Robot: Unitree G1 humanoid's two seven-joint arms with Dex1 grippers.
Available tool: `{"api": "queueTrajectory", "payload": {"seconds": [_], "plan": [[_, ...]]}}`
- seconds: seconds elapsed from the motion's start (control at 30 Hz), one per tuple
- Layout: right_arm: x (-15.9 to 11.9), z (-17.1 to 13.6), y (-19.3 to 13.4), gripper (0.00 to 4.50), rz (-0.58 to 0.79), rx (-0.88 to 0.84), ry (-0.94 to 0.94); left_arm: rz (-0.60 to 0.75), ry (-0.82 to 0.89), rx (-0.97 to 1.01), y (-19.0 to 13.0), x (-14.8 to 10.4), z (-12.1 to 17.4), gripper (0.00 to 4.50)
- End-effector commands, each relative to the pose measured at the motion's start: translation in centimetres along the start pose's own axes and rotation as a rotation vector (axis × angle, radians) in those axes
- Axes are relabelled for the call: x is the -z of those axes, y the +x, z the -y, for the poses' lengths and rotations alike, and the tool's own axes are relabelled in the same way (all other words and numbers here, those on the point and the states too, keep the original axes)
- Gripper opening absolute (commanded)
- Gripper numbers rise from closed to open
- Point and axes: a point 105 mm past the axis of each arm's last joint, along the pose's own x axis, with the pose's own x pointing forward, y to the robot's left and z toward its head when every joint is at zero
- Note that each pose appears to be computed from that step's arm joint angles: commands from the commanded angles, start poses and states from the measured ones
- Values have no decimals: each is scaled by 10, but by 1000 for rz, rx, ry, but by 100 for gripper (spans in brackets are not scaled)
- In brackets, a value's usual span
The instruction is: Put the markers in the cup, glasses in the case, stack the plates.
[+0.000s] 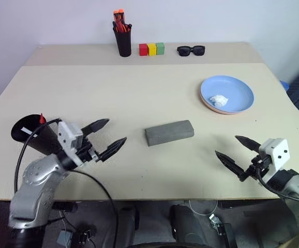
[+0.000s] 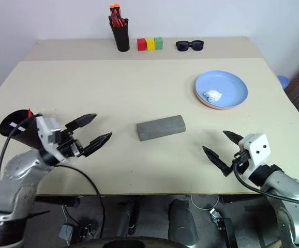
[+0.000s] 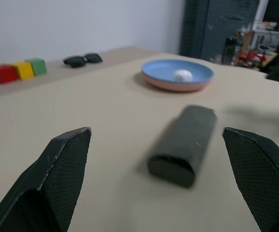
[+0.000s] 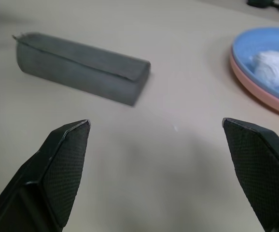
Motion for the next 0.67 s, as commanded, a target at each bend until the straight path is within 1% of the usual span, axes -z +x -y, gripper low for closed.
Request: {"api": "queueTrajectory", "payload": {"seconds": [0.03, 0.23, 0.4, 0.47, 0.57, 0.67], "plan": [[5, 15, -17, 447, -26, 52, -53, 9, 28, 5, -12, -13, 5, 450], [16, 32, -33, 447, -58, 72, -61, -17, 21, -15, -19, -14, 10, 450], [18, 50, -39, 447, -57, 85, -46, -15, 16, -31, -13, -14, 12, 450], [19, 55, -41, 447, -59, 97, -50, -22, 5, -31, -13, -10, 15, 450], [25, 55, -46, 447, -74, 100, -52, -51, -10, -28, -17, 1, 21, 450], [22, 51, -48, 447, -68, 109, -43, -62, -12, -36, -21, 3, 21, 450]]}}
